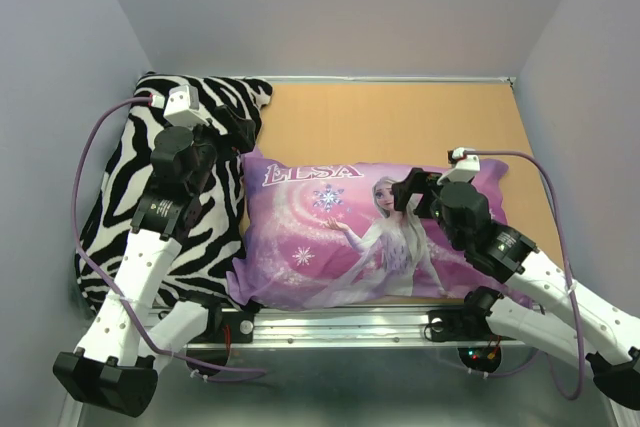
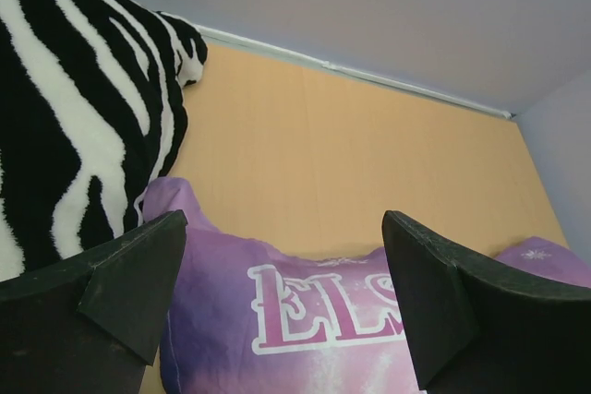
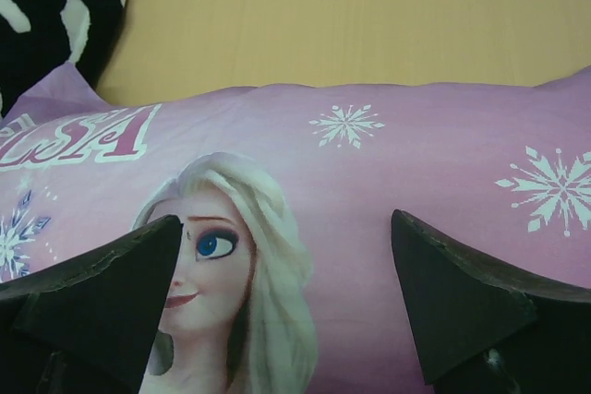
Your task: Remove the pillowcase from the pillow
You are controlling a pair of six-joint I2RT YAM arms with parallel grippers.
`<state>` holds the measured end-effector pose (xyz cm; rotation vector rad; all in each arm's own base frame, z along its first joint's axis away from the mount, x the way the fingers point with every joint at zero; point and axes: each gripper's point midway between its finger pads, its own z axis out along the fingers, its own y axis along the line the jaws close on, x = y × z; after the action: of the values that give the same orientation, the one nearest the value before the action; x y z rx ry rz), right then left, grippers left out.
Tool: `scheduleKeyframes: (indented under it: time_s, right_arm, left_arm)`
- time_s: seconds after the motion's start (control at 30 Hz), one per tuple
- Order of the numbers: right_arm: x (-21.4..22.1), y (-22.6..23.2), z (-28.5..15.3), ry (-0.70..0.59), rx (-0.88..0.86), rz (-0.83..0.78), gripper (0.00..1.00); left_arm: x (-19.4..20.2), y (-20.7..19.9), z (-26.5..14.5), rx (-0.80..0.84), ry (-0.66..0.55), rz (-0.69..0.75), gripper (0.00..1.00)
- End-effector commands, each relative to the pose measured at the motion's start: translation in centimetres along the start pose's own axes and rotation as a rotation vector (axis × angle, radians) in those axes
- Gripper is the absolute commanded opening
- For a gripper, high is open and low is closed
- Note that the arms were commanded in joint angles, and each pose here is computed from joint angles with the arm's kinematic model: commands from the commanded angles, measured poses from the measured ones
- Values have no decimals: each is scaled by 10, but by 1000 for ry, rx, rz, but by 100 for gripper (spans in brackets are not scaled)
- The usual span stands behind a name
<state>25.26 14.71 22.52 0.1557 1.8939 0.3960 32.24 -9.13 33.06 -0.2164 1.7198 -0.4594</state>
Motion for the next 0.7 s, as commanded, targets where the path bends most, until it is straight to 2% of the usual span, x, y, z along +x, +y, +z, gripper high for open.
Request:
scheduleKeyframes:
  time_s: [0.0,0.13,0.17,0.37,0.47,0.67]
  right_arm:
    - [-31,13,-10,-50,-31,13,100]
    - [-30,15,-9,-27,-29,-12,100]
    - [-31,16,-10,-22,-30,-16,100]
    - [-37,16,-13,40,15,-71,100]
    - [-33,20,-16,86,-3,-78,100]
    - [-4,12,-20,205,10,-104,100]
  left_arm:
    - [-15,-11,-9,54,-50,26,99]
    - [-15,-14,-13,68,-35,38,99]
    - [-15,-5,-13,16,-34,32,99]
    - [-14,7,-25,-59,-8,12,99]
    - [-4,11,-34,-73,18,-23,99]
    - [46,18,-40,-48,145,-56,99]
